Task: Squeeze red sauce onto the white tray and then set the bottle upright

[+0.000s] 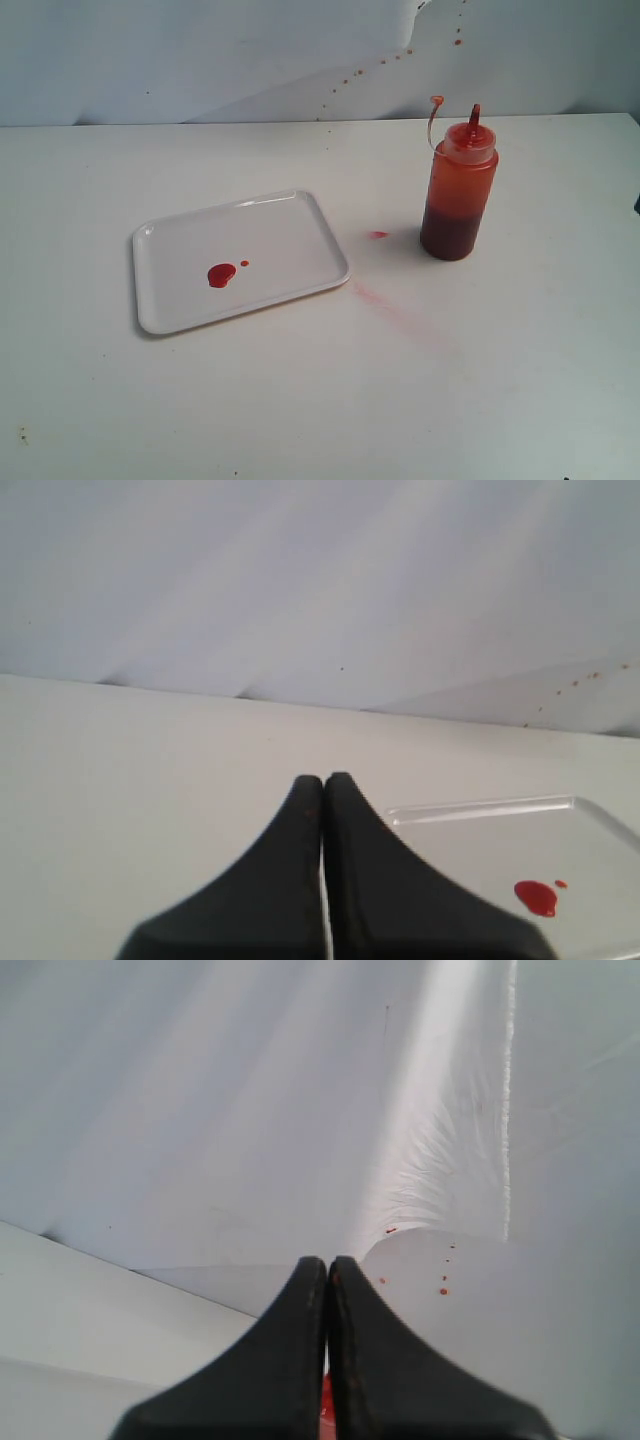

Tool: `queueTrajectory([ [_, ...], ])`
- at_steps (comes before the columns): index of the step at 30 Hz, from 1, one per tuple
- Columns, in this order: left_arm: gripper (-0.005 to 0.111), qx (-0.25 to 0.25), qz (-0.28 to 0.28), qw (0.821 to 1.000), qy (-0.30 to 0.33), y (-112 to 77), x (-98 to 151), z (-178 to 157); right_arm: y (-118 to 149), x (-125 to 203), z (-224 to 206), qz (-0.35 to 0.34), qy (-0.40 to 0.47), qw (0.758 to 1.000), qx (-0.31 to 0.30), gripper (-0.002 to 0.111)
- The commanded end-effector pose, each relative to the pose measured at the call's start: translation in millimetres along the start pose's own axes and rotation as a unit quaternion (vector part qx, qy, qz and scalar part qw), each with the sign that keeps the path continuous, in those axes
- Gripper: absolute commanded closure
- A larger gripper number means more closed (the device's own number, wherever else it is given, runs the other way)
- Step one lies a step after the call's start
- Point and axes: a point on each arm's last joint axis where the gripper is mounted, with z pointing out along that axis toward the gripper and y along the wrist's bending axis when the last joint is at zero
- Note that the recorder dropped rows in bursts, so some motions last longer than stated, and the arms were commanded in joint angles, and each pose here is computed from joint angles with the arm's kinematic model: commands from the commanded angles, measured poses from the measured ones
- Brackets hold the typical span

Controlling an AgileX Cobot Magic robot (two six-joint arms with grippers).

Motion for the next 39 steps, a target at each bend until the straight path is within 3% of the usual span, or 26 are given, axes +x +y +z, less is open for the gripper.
queueTrajectory([
  [1, 0.107, -0.016, 0.018, 0.999, 0.037, 3.2, 8.1, -0.4, 0.0, -0.4, -1.2, -0.006, -0.006, 1.0, 0.001, 0.108],
  [5, 0.107, -0.029, 0.021, 0.997, 0.069, 5.5, 13.8, -1.1, 0.0, -0.4, -1.2, -0.006, -0.006, 1.0, 0.001, 0.108],
  [39, 0.107, -0.006, 0.059, 0.995, 0.077, 2.1, 15.3, -1.1, 0.0, -0.4, -1.2, -0.005, -0.006, 1.0, 0.001, 0.108],
])
